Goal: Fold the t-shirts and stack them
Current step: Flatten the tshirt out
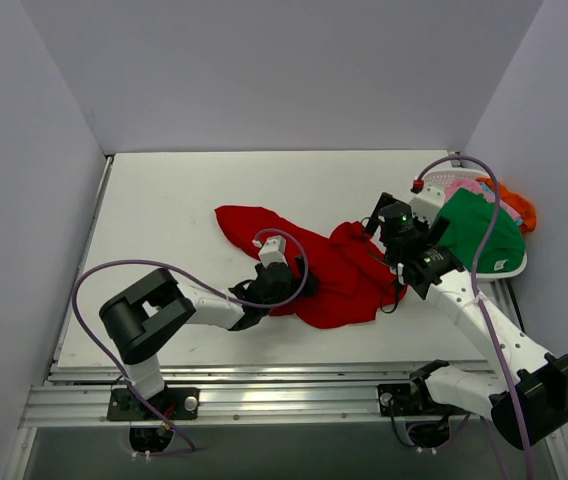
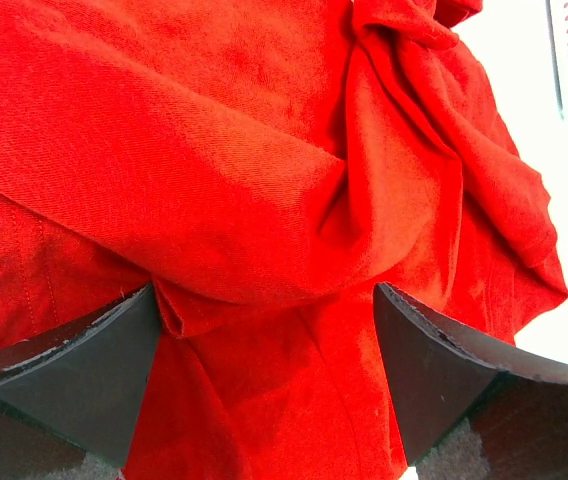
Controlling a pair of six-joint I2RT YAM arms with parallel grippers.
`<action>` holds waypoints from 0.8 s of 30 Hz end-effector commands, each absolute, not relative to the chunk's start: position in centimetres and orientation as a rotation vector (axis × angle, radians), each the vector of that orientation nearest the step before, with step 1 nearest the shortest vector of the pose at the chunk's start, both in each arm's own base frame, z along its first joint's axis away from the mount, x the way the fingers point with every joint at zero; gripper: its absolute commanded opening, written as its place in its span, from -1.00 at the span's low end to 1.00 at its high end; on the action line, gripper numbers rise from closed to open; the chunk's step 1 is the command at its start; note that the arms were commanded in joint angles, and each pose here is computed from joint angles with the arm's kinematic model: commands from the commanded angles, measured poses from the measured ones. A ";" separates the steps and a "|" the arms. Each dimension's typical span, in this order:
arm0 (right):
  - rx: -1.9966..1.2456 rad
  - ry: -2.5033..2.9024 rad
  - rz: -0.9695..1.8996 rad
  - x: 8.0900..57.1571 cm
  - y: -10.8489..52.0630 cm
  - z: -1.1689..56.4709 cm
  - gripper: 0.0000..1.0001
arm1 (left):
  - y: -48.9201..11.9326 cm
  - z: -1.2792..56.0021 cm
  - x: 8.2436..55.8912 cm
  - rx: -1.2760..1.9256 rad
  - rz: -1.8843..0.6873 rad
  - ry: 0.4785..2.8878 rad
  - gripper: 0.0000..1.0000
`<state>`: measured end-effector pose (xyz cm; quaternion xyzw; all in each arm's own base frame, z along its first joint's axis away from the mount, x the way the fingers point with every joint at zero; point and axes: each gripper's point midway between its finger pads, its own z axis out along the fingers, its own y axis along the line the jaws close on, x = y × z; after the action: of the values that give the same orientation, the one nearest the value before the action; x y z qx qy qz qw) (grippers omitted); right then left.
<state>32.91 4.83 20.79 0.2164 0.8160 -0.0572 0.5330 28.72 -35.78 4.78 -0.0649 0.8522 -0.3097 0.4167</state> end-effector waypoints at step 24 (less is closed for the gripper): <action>0.531 1.939 -0.157 33.1 4.5 20.3 0.98 | -34.1 5.4 29.0 -0.215 -0.788 2.116 -0.10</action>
<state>33.13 4.94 20.27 0.2153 0.8180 -0.0593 0.5301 28.38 -33.97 3.65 -0.0745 0.8590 -0.2970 0.4103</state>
